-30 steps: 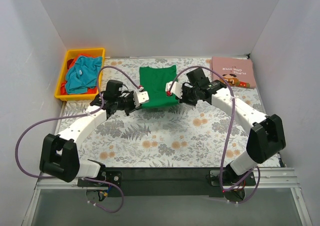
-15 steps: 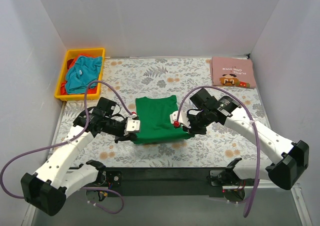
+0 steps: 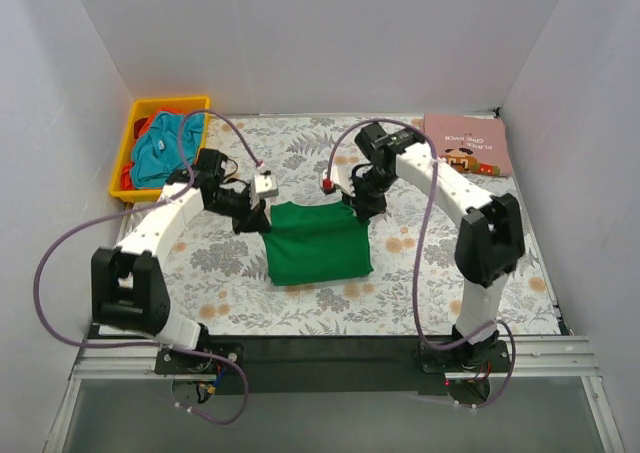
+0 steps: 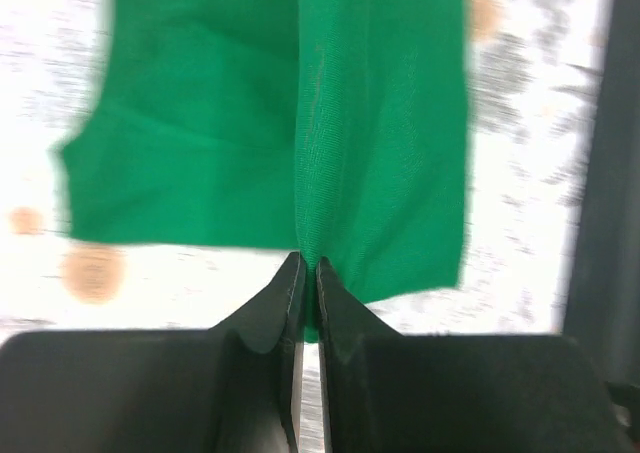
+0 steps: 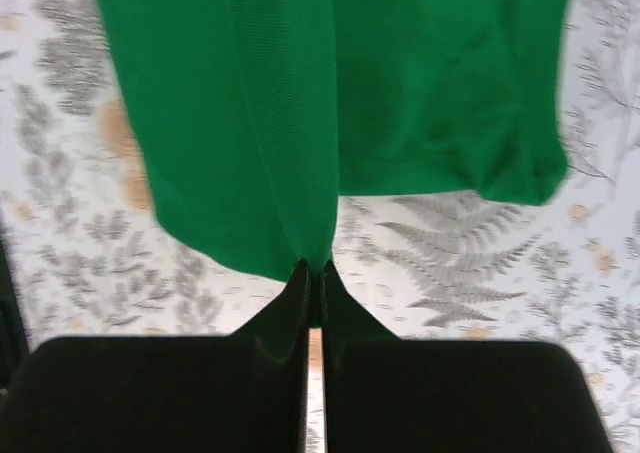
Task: Fold and stack the t-shirts
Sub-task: Fold the tshirt
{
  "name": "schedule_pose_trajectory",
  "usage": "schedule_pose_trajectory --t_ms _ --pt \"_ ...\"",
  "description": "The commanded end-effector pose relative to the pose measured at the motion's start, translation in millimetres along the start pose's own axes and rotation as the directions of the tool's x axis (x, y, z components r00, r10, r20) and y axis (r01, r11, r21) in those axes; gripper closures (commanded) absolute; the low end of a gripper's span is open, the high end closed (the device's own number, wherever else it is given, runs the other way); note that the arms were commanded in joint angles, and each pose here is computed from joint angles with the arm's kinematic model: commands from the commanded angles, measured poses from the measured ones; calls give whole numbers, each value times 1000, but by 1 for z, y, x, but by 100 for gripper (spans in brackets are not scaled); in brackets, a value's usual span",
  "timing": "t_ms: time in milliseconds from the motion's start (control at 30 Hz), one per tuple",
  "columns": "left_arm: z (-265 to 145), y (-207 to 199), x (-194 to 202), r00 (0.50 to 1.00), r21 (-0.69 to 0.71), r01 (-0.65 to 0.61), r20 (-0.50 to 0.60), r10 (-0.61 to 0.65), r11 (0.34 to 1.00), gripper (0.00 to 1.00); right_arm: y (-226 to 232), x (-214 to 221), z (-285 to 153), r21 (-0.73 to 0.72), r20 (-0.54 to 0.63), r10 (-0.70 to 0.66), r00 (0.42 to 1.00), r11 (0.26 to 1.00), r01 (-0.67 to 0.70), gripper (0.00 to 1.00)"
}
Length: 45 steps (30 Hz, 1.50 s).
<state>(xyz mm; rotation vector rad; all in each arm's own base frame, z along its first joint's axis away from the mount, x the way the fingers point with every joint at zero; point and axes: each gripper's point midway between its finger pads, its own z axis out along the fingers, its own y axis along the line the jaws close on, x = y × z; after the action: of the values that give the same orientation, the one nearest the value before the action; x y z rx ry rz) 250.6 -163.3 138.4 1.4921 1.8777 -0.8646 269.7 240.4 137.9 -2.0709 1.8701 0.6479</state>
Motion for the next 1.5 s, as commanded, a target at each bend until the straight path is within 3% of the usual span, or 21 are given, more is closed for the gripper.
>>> schedule_pose_trajectory --t_ms 0,33,200,367,467,533,867,1000,1167,1300,1367,1400,1467 --pt "0 65 -22 996 -76 -68 52 72 995 100 -51 -1 -11 62 -7 -63 998 996 63 99" --pt "-3 84 -32 995 -105 -75 57 82 992 100 -62 9 7 31 -28 -49 998 998 50 99" --pt "33 158 3 1000 -165 19 25 -15 986 96 -117 29 45 30 -73 -12 997 999 14 99" --pt "55 173 32 991 -166 128 -1 -130 978 89 -137 57 79 25 -110 69 992 997 -67 99" --pt "62 171 46 984 -185 171 -12 -176 968 80 -125 64 90 6 -98 98 990 995 -98 99" --pt "63 161 46 982 -174 183 -6 -187 968 79 -118 64 88 12 -94 109 990 994 -109 97" --pt "46 64 38 980 -78 193 -26 -196 978 88 -42 48 53 -46 -12 172 985 984 -173 98" --pt "42 72 26 979 -113 204 9 -205 972 89 -39 45 48 -40 -2 204 979 978 -204 90" --pt "41 105 13 958 -154 285 44 -282 946 84 -82 33 25 53 68 307 949 949 -310 74" --pt "32 132 5 930 -228 367 111 -350 902 60 -125 29 -9 139 170 411 896 890 -435 36" --pt "14 139 -7 921 -271 386 169 -351 882 56 -137 31 -31 155 241 478 845 840 -519 37" --pt "9 139 -11 893 -275 443 218 -394 853 55 -132 21 -43 126 294 490 820 831 -542 38" --pt "-4 121 -33 876 -240 460 282 -392 855 52 -115 24 -46 34 337 584 739 777 -629 42"
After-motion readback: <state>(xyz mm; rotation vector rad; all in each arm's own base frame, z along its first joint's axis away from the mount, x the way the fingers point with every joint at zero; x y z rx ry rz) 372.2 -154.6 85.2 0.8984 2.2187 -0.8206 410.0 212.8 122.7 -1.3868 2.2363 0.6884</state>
